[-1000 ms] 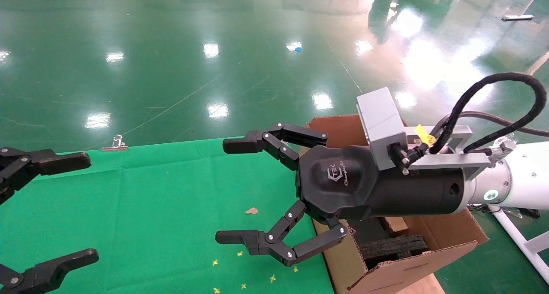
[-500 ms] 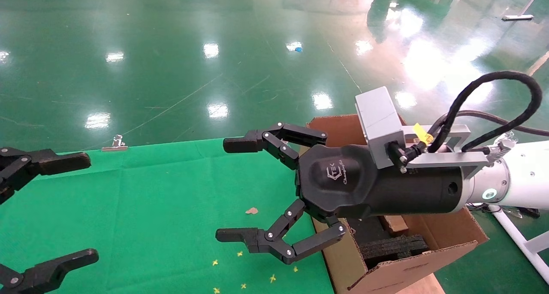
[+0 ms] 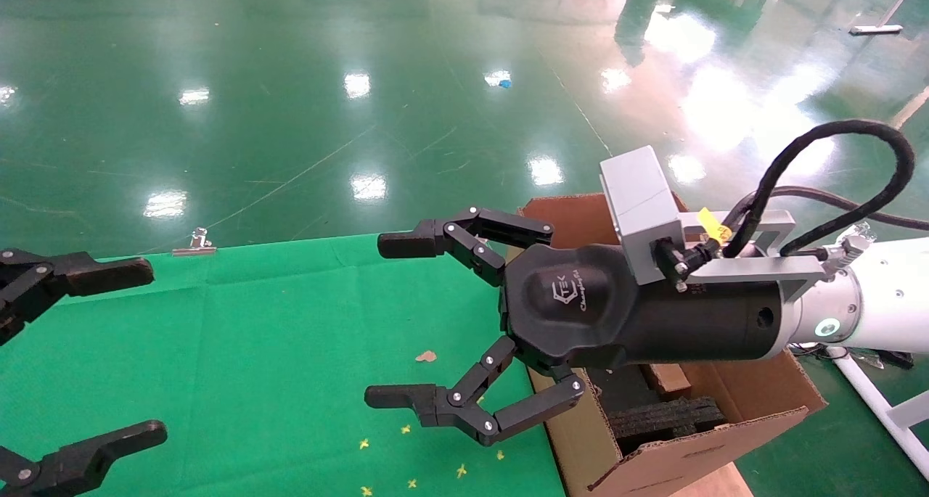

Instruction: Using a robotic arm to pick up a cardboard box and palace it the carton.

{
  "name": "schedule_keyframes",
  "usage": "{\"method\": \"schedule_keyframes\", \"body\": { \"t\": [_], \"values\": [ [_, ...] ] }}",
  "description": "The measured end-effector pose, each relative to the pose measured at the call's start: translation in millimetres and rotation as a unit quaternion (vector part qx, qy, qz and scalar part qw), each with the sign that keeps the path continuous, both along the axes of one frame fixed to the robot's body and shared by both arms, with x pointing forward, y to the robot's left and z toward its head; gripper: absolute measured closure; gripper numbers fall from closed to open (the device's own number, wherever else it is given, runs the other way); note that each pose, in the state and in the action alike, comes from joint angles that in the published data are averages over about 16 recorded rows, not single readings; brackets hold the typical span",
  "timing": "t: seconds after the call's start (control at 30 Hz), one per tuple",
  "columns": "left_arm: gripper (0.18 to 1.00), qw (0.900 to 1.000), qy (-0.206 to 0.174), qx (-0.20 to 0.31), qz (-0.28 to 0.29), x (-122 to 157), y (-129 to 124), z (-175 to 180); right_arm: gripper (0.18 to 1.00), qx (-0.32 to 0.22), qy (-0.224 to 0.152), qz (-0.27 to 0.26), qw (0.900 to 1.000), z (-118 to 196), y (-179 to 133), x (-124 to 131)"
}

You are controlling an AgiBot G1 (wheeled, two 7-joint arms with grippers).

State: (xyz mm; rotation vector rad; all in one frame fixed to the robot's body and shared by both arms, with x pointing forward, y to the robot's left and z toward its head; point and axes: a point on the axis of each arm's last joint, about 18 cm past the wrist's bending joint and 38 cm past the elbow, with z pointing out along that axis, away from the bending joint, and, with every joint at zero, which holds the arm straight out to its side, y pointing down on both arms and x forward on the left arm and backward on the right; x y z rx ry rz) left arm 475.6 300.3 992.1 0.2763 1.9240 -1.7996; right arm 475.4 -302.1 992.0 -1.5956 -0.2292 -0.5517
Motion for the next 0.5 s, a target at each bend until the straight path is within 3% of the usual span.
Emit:
{"method": "schedule_keyframes", "body": {
  "t": [0.5],
  "values": [
    [0.184,1.0000,0.000,0.000,0.000,0.0,0.0,0.0,0.178,0.000,0.000,0.000,1.000,0.0,-0.1,0.2]
  ]
}}
